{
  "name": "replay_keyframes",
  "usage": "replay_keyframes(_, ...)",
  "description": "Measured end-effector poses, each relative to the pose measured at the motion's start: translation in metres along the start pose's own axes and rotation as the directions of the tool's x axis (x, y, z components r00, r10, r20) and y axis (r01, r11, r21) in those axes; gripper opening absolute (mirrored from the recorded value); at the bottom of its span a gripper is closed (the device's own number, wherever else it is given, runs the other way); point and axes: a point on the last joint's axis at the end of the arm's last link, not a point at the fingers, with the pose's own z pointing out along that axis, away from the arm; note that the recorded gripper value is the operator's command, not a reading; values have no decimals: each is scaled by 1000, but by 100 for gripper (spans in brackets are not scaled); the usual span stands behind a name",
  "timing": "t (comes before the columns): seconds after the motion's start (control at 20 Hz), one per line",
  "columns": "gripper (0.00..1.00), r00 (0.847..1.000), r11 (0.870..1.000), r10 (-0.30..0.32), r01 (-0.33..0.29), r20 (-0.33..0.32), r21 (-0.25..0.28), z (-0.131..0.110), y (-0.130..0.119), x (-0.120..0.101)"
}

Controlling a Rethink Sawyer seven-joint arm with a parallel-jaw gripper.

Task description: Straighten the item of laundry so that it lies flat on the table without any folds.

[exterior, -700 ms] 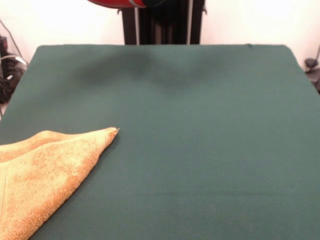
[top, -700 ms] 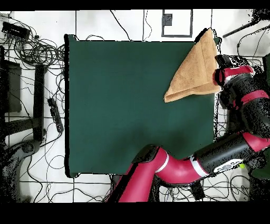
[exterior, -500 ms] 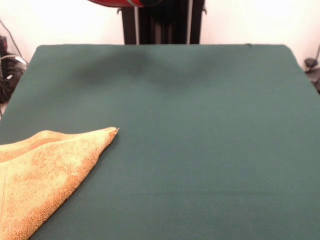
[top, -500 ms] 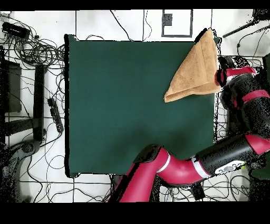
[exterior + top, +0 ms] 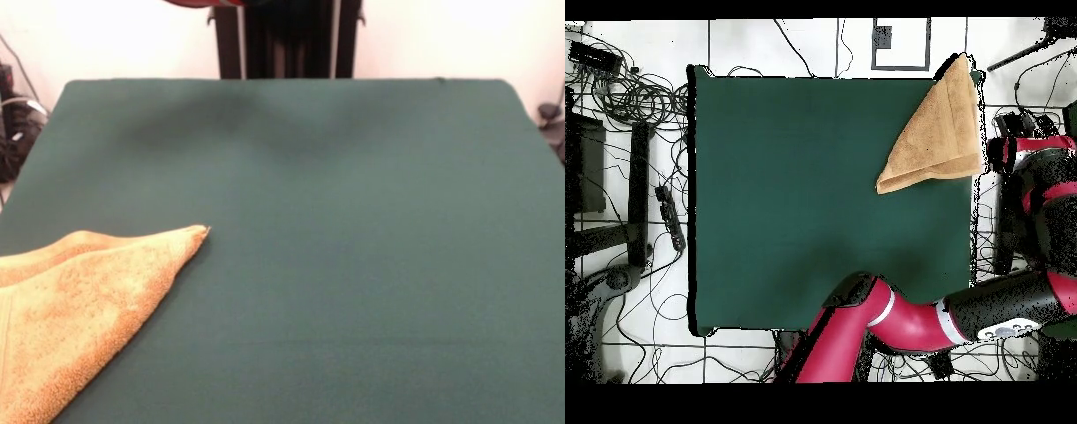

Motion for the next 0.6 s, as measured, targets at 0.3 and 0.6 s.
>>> replay_keyframes(0.3, 0, 990, 997, 0, 12, 139, -82, -14, 30, -17)
replay_keyframes(0.6, 0, 982, 988, 9, 20, 186, -152, -5, 59, -16)
